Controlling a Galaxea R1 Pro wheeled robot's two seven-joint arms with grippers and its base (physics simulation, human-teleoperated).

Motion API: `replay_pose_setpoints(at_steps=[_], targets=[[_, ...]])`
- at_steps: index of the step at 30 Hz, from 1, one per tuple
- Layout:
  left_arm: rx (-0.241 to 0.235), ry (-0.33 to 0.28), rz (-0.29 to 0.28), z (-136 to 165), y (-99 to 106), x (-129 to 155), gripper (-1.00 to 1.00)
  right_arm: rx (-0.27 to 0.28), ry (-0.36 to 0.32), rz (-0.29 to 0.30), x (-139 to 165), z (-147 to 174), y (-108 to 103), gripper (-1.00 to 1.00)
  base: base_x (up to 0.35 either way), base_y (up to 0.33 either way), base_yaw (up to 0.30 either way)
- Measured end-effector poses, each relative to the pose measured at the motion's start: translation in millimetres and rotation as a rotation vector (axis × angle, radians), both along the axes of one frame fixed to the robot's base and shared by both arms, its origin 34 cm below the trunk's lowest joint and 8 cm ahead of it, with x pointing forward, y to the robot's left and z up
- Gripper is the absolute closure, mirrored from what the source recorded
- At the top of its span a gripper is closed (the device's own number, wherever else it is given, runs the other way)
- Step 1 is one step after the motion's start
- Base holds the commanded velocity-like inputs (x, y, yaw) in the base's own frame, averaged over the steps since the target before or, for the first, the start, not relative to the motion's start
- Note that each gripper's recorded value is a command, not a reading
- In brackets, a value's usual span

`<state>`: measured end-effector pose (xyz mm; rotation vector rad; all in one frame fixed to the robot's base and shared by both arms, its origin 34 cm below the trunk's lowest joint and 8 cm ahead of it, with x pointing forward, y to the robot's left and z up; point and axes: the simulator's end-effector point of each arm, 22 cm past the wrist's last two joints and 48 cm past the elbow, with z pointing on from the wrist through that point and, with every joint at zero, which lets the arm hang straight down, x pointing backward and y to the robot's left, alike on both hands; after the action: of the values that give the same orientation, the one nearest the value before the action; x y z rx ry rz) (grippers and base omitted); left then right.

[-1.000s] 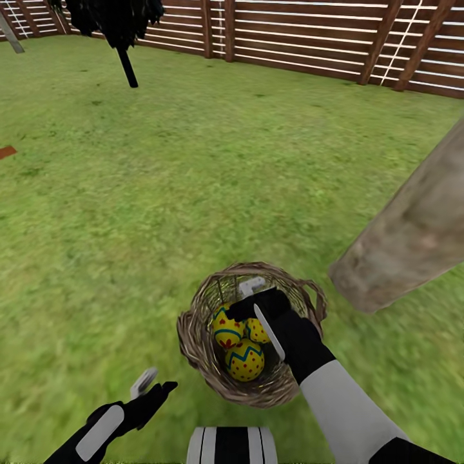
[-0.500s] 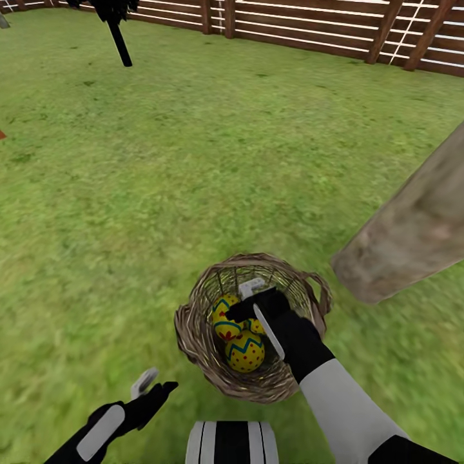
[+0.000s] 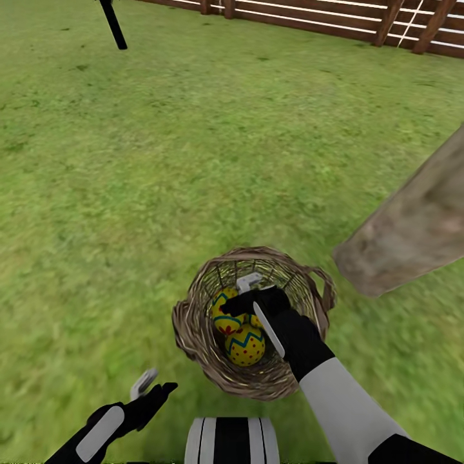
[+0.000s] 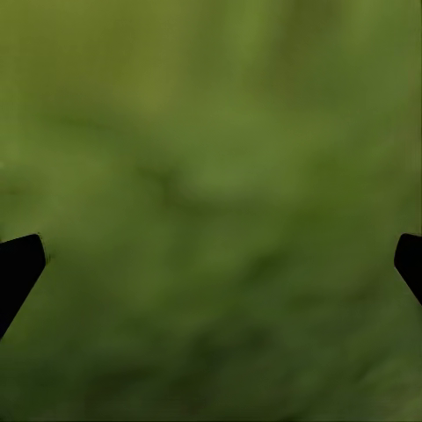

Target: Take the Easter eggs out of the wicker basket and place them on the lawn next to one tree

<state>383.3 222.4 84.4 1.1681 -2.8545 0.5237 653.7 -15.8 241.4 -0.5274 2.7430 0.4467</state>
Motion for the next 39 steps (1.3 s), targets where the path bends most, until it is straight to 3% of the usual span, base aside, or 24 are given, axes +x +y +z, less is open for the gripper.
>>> replay_pose_setpoints(at_steps=[14, 21, 22, 39], targets=[[-0.002, 0.056, 0.0, -17.7, -1.2, -23.7, -1.0, 0.022, 0.068, -0.008, -16.9, -32.3, 3.8, -1.0, 0.0, 0.0, 0.0], [-0.001, 0.073, 0.0, -22.6, -0.3, -30.8, -1.0, 0.033, 0.061, -0.011, -14.1, -33.7, 5.8, -1.0, 0.0, 0.0, 0.0], [0.0, 0.073, 0.0, -22.7, -0.2, -31.0, -1.0, 0.033, 0.06, -0.011, -13.6, -33.3, 5.9, 1.0, 0.0, 0.0, 0.0], [-0.001, 0.061, 0.001, -19.1, -1.0, -25.8, -1.0, 0.023, 0.065, -0.008, -15.7, -32.8, 3.7, 1.0, 0.0, 0.0, 0.0]])
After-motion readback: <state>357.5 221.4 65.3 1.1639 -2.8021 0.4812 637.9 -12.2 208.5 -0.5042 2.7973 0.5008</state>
